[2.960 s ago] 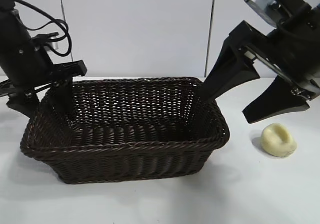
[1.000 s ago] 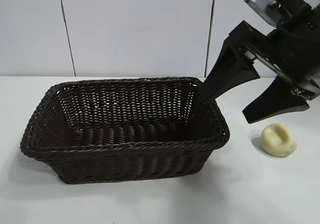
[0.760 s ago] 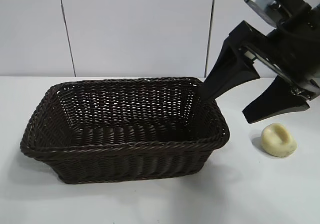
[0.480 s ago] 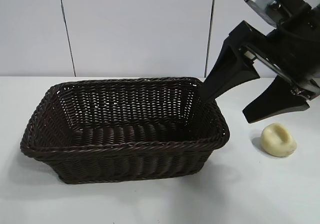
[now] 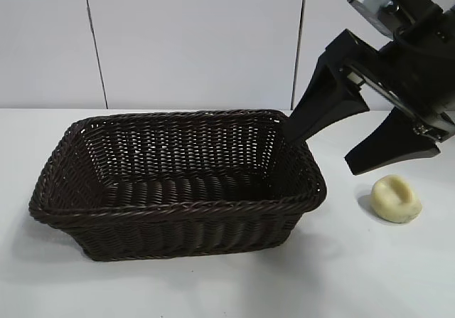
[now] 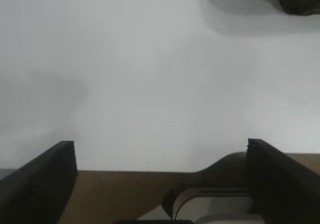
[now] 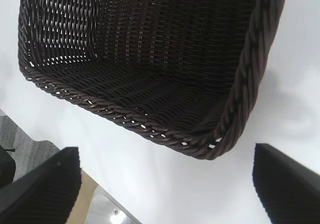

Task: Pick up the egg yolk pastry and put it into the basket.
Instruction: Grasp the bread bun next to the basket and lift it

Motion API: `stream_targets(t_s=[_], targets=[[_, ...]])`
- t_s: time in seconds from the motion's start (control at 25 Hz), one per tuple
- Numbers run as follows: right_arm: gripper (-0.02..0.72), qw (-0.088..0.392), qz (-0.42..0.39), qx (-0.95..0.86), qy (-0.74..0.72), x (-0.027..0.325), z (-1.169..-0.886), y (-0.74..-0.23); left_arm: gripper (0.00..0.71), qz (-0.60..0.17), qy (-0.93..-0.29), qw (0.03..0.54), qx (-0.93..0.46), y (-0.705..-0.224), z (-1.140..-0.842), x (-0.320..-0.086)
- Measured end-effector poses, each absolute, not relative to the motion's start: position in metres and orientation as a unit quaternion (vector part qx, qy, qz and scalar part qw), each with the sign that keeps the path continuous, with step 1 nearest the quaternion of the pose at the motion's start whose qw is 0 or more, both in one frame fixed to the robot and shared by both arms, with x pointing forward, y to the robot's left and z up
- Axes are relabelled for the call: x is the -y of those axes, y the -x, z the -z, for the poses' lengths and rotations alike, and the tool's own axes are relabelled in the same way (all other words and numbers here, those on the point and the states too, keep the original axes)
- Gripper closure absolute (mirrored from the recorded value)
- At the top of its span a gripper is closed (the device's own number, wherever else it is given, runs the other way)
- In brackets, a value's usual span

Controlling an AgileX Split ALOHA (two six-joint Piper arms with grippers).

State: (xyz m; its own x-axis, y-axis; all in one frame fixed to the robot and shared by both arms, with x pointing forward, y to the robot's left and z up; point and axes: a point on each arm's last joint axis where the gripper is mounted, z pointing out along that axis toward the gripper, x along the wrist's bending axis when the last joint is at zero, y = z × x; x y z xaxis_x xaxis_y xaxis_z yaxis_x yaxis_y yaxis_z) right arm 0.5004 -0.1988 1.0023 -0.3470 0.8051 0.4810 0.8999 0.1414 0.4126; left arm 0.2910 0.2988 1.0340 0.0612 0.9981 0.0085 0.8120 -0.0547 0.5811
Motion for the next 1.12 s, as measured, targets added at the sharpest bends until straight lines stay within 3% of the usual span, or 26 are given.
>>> stream_targets(t_s=[0.32,0.64,0.88,1.12], targets=[[0.040,0.077,0.329,0.755,0.562,0.198,-1.007,-0.502,0.052,-0.271,-0.674,0.274,-0.630,-0.267,-1.040,-0.298],[0.040,0.041,0.319,0.764,0.559,0.199,-1.054,-0.522,0.052,-0.349,-0.638,0.345,-0.593,-0.232,-1.043,-0.298],[0.040,-0.031,0.272,0.771,0.575,0.211,-1.074,-0.532,0.052,-0.350,-0.638,0.345,-0.593,-0.231,-1.043,-0.298],[0.040,-0.041,0.241,0.758,0.605,0.234,-1.066,-0.539,0.052,-0.350,-0.638,0.345,-0.593,-0.231,-1.043,-0.298]])
